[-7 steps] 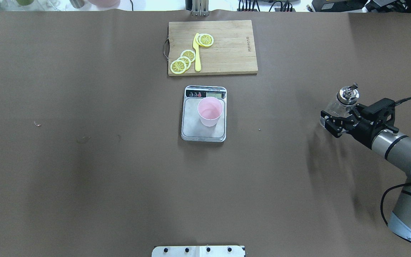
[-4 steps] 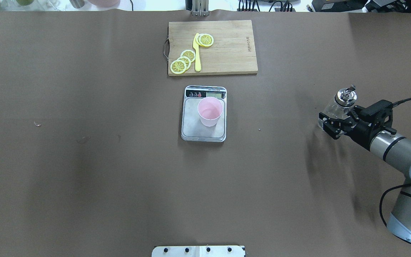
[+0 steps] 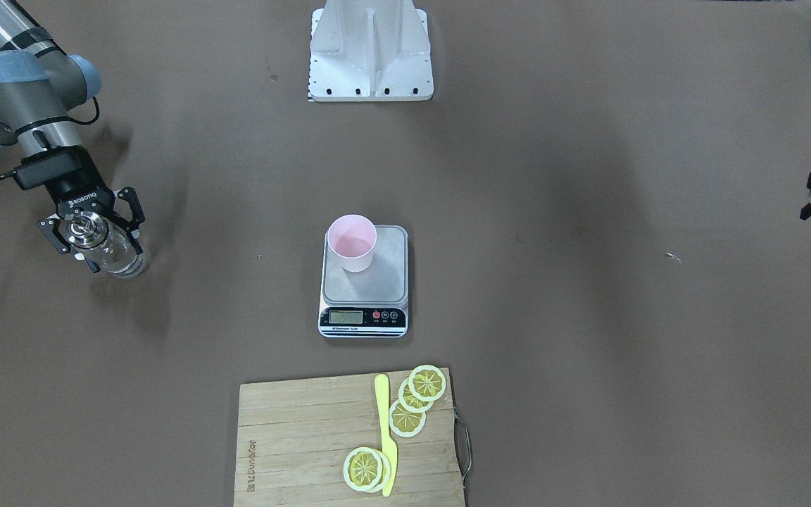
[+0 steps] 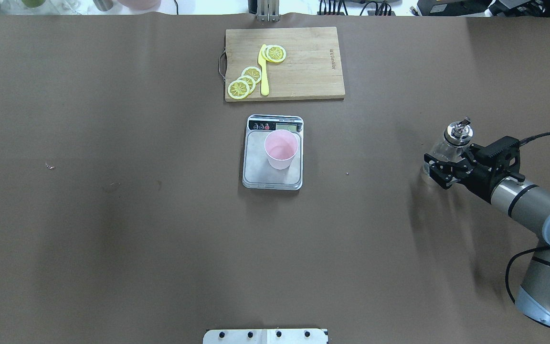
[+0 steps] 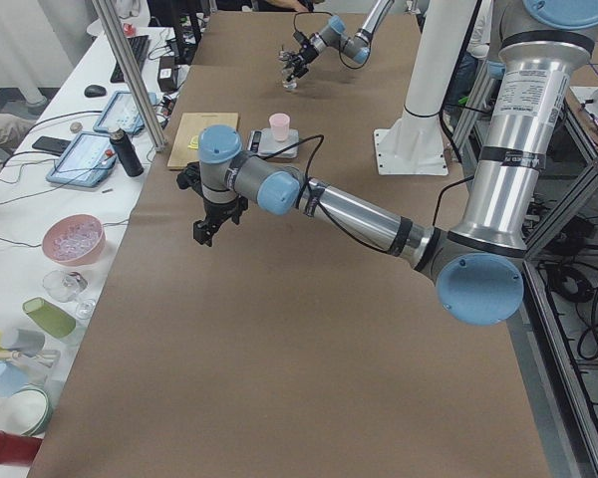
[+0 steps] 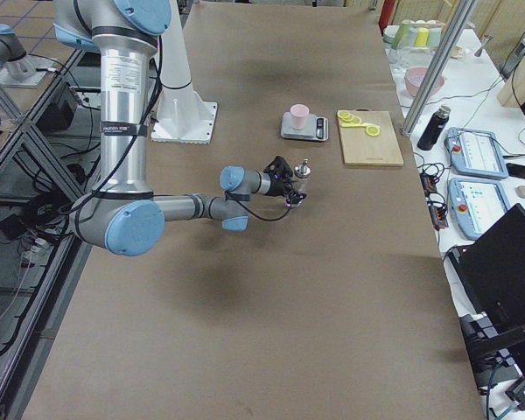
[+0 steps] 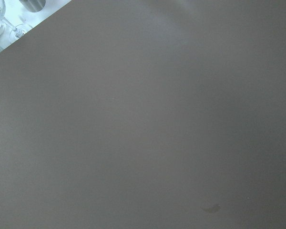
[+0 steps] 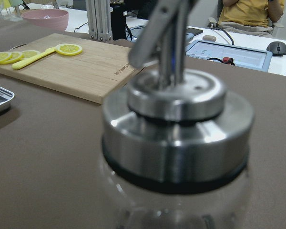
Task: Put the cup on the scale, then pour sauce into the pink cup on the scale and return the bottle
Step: 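Carry the upright sauce bottle with the right gripper to the table spot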
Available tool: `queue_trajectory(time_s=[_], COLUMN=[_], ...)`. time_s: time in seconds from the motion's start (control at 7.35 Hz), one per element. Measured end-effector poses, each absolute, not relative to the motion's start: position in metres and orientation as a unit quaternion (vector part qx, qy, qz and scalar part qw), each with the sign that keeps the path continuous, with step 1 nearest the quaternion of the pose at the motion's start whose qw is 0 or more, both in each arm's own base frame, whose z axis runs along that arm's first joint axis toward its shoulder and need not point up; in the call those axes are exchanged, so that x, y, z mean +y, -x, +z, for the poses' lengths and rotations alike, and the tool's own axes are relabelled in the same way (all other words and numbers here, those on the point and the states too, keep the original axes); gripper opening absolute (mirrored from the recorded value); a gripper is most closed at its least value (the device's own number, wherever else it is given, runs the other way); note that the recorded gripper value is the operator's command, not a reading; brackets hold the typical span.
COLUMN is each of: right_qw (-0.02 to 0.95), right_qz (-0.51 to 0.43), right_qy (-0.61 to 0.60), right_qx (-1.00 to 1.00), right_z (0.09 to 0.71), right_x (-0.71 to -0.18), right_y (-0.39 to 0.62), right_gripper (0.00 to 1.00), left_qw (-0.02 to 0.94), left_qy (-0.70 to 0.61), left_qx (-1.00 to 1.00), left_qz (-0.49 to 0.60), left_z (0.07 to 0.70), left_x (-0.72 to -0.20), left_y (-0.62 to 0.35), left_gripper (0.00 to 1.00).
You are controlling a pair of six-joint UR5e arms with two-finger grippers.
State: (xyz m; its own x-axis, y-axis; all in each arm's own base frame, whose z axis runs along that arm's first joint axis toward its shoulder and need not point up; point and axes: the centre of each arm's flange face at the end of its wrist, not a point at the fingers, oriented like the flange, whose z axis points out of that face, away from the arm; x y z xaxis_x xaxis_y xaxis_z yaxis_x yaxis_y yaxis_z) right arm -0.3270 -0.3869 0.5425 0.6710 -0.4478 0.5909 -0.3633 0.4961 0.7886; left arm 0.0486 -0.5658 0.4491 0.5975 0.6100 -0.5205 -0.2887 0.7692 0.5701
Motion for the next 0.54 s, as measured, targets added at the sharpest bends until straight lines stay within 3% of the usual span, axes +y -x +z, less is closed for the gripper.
queue_trajectory(time_s=[0.27,0.41,0.54], right_qw=[0.765,0.765,0.766], right_qz=[-0.032,-0.033,-0.034], right_qy=[-0.502,-0.501,-0.501], right_qx=[-0.403,-0.402,-0.402], right_z=[0.5432,0.5441,0.545], right_x=[-0.3867,-0.3866,-0.3865], right_y=[0.3287,0.3295,0.33], right_gripper=[0.45,0.66,0.73], left_qw=[0.866,0.866,0.866], left_qy=[-0.22,-0.22,-0.22], left_qx=[0.366,0.366,0.366], left_qz=[0.259,0.259,0.259], left_z=[0.4486,0.4485,0.4484], left_x=[-0.5657,-0.5656,-0.5656], left_y=[-0.0485,-0.0485,-0.0485], left_gripper=[0.97,0.97,0.97])
